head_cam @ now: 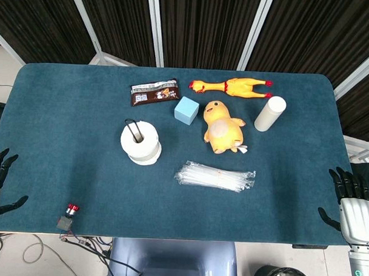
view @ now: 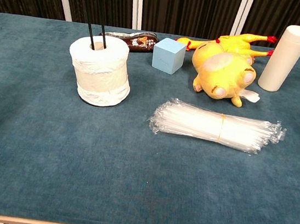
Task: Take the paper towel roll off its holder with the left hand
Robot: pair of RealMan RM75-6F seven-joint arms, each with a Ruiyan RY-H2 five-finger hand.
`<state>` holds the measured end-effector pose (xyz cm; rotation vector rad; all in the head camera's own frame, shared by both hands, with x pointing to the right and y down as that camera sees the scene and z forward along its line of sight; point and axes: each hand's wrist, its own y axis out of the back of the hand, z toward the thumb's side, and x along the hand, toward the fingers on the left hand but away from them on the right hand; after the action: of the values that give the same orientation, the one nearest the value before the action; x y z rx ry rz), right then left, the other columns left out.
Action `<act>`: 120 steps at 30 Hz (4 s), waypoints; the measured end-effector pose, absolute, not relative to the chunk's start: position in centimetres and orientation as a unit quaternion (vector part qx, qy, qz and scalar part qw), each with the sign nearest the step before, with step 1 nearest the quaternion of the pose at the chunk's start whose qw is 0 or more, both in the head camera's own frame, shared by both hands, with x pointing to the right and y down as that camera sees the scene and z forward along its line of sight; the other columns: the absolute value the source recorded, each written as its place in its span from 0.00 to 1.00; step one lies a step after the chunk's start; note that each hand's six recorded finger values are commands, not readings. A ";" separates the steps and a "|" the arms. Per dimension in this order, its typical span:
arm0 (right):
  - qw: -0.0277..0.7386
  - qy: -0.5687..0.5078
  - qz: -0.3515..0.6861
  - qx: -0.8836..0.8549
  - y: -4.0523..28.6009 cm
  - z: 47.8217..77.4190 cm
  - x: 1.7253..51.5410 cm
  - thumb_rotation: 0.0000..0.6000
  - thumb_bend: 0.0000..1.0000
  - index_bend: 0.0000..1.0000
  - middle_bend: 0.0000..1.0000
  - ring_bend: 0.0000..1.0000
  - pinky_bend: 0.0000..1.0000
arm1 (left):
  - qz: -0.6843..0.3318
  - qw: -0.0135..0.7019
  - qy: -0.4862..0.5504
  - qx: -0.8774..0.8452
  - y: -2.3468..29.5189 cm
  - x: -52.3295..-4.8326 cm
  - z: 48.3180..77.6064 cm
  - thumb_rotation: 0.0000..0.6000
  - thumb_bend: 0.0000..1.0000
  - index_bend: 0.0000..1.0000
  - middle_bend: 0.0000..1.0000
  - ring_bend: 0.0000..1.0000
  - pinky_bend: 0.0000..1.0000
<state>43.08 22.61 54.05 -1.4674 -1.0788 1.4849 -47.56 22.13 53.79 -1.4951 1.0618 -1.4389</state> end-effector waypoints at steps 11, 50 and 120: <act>0.384 -0.420 0.579 -0.584 22.6 54.3 42.8 1.00 0.30 0.06 0.08 0.09 0.01 | -0.573 0.390 0.425 -0.583 22.4 -47.9 53.2 1.00 0.00 0.11 0.01 0.00 0.00; 0.370 -0.434 0.578 -0.584 22.9 53.7 43.3 1.00 0.30 0.06 0.08 0.09 0.01 | -0.429 0.159 0.522 -0.719 15.1 -43.7 60.2 1.00 0.00 0.00 0.00 0.00 0.00; 0.349 -0.425 0.587 -0.594 22.7 55.1 42.7 1.00 0.30 0.06 0.08 0.09 0.00 | -0.314 -0.029 0.488 -0.814 7.1 -25.0 77.8 1.00 0.00 0.07 0.07 0.00 0.03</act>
<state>42.68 22.68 55.15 -1.5384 -1.1004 1.5223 -24.98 7.07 77.76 -2.6040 1.5633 -1.0045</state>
